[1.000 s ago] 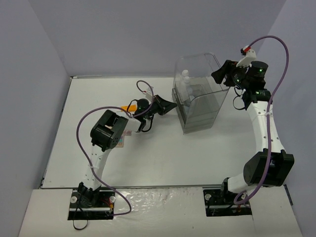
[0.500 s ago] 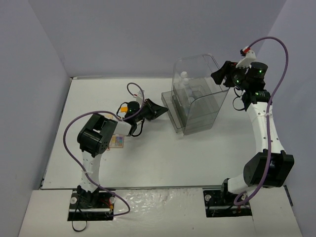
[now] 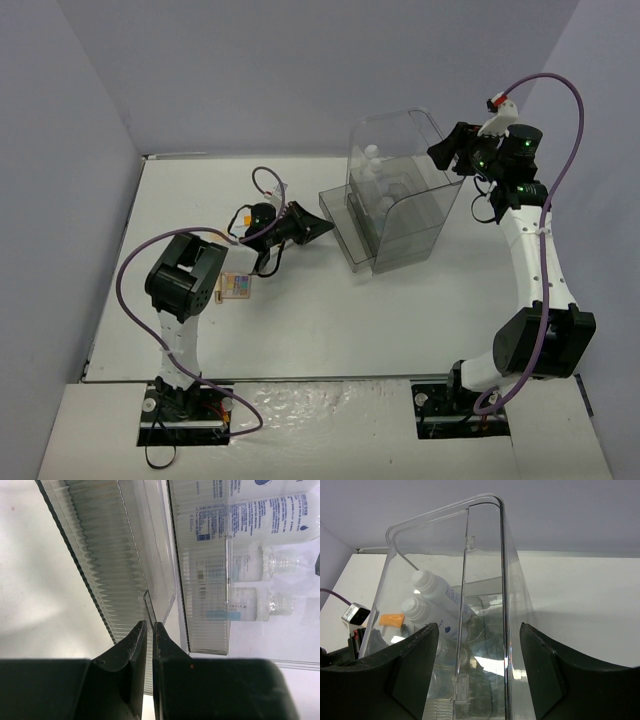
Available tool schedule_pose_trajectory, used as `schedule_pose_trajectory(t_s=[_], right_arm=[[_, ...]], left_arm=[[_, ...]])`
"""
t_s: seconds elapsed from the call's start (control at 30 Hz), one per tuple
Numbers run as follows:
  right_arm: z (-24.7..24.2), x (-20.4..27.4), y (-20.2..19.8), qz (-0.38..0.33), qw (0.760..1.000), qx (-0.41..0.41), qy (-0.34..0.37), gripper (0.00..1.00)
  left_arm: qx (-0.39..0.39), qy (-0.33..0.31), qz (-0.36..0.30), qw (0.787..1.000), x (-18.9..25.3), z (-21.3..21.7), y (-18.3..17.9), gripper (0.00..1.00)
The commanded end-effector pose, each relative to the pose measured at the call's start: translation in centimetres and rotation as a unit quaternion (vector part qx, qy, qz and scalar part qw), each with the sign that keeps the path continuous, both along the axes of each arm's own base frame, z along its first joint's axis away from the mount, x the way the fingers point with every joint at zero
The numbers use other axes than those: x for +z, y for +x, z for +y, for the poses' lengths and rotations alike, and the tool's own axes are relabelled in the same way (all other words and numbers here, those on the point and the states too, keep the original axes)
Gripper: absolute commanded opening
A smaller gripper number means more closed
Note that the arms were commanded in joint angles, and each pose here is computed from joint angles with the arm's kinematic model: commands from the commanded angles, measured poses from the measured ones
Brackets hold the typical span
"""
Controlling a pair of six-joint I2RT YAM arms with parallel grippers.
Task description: Organize the makeup
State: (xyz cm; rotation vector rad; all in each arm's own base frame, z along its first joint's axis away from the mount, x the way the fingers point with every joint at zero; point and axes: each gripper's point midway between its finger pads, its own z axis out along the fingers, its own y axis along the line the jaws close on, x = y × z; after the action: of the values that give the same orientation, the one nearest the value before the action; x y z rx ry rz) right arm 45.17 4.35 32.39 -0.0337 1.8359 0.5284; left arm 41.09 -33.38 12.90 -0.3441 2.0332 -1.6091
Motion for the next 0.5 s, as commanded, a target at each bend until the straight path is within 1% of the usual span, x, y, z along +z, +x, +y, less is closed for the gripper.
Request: schedule_pose_trajectory(t_s=[0.0, 0.27, 0.47], right_arm=[[0.8, 0.0, -0.2, -0.005, 1.0, 0.01, 0.002, 0.62], [1.0, 0.0, -0.1, -0.005, 1.0, 0.014, 0.003, 0.62], [1.0, -0.2, -0.2, -0.005, 1.0, 0.015, 0.001, 0.62]], left_arm=[[-0.031, 0.003, -0.068, 0.997, 4.6, 0.1, -0.9, 0.0], [-0.035, 0.039, -0.068, 0.996, 4.3, 1.2, -0.3, 0.0], [-0.046, 0.05, -0.081, 0.994, 4.9, 0.8, 0.6, 0.0]])
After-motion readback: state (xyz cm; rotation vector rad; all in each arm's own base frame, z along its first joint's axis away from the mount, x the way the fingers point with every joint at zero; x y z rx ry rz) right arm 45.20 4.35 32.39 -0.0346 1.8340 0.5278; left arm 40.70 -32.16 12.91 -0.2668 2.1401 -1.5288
